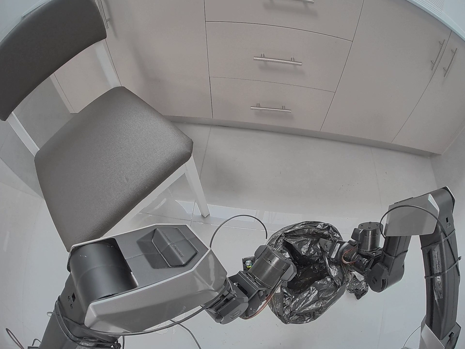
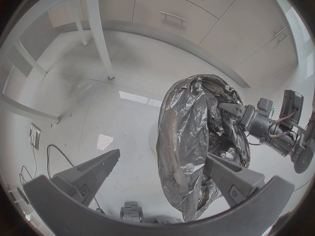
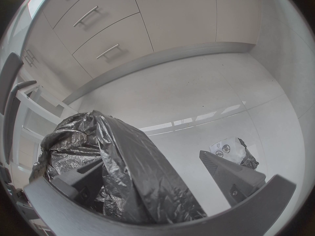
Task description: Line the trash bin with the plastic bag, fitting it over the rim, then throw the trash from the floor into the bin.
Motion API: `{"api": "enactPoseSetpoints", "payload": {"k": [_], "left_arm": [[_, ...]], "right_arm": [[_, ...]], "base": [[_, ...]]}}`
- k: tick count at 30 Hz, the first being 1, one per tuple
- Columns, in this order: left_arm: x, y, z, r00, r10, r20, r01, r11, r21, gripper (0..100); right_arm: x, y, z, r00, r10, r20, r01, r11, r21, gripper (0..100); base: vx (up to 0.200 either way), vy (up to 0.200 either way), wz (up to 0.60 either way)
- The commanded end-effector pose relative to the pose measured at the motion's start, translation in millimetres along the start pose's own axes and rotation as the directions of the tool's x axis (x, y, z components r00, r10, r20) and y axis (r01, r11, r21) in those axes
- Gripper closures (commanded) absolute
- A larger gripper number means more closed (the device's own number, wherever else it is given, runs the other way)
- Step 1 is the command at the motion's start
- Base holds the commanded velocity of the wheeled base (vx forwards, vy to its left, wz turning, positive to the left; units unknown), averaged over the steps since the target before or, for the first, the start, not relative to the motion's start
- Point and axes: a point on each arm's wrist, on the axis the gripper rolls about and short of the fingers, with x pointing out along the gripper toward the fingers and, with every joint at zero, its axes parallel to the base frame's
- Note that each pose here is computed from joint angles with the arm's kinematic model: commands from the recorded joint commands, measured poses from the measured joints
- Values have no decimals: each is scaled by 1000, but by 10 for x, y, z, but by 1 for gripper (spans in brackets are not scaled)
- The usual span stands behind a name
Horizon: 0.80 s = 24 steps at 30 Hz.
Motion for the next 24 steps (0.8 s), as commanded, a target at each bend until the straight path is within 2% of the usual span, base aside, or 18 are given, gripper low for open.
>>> {"api": "enactPoseSetpoints", "payload": {"k": [1, 6, 12, 18, 22, 24], "left_arm": [[10, 1, -16, 1000, 2, -2, -2, 1000, 2, 0], [18, 5, -25, 1000, 4, -4, -4, 1000, 3, 0], [18, 5, -25, 1000, 4, -4, -4, 1000, 3, 0], [14, 6, -24, 1000, 5, -3, -5, 1000, 3, 0], [14, 6, -24, 1000, 4, -4, -4, 1000, 3, 0], [14, 6, -24, 1000, 4, -4, -4, 1000, 3, 0]], "right_arm": [[11, 4, 15, 1000, 2, 7, -2, 1000, 2, 0], [-75, 29, 61, 1000, 13, 5, -13, 1000, 4, 0], [-382, 189, 241, 996, 86, 16, -86, 996, 0, 0], [-728, 305, 510, 987, 136, 84, -137, 991, -3, 0], [-703, 337, 574, 983, 148, 111, -148, 989, -3, 0], [-655, 361, 525, 985, 153, 85, -153, 988, -8, 0]], "base": [[0, 0, 0], [0, 0, 0], [0, 0, 0], [0, 0, 0], [0, 0, 0], [0, 0, 0]]}}
